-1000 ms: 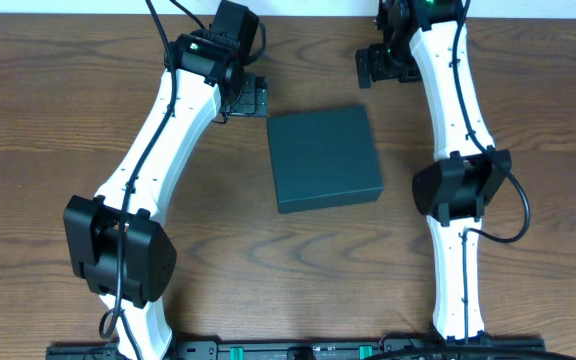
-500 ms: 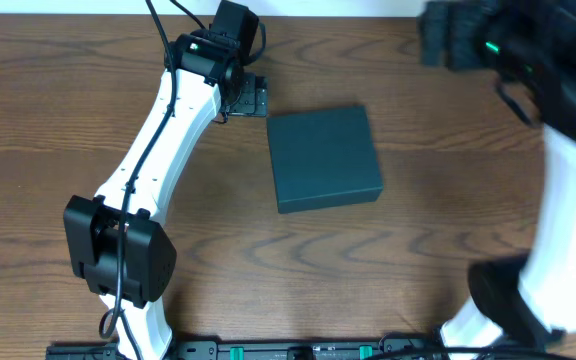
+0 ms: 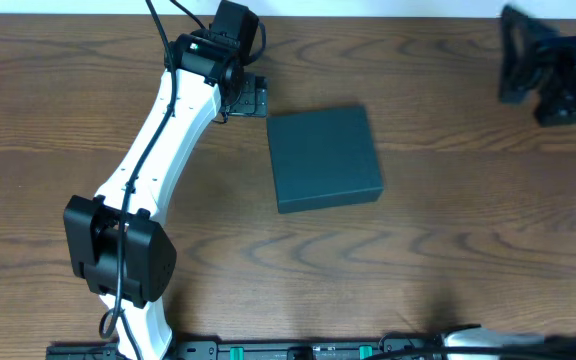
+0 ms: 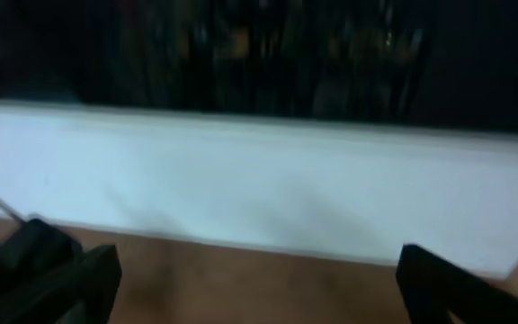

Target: Pack container

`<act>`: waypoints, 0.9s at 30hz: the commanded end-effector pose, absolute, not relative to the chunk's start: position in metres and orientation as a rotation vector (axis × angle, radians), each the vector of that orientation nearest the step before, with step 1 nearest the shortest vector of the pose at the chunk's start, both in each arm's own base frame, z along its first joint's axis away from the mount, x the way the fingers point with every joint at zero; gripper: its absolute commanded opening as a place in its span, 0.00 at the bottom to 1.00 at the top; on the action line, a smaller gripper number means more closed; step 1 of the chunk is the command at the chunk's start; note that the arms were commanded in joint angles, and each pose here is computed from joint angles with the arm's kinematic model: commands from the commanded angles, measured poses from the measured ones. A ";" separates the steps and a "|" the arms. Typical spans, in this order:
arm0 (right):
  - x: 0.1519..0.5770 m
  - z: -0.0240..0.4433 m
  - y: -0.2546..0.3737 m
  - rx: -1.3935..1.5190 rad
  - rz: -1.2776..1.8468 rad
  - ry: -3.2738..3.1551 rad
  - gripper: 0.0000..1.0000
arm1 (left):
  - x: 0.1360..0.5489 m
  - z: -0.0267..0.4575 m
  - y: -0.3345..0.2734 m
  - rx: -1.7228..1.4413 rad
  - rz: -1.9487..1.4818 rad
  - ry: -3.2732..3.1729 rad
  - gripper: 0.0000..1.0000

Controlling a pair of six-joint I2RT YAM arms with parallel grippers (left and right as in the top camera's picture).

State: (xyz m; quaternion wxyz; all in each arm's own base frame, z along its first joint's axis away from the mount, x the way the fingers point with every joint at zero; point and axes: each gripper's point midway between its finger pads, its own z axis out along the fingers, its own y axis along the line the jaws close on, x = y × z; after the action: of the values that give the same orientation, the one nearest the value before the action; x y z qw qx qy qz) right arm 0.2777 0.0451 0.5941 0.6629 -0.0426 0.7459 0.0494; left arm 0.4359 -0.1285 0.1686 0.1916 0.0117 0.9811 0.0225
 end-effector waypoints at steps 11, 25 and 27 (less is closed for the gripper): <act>0.243 0.566 0.023 -0.113 -0.032 1.460 0.99 | 0.437 0.171 -0.126 0.030 0.079 2.748 0.99; 0.242 0.449 0.010 -0.073 -0.074 1.444 0.99 | 0.437 0.171 -0.126 0.031 0.079 2.748 0.99; 0.240 0.433 0.009 -0.073 -0.071 1.421 0.99 | 0.437 0.171 -0.126 0.030 0.079 2.748 0.99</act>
State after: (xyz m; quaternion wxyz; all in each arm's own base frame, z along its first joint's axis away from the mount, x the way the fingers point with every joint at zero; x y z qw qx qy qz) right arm 0.2452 0.0130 0.4488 0.7517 -0.0334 0.6582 -0.0243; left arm 0.4360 -0.1285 0.1687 0.1919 0.0116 0.9811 0.0226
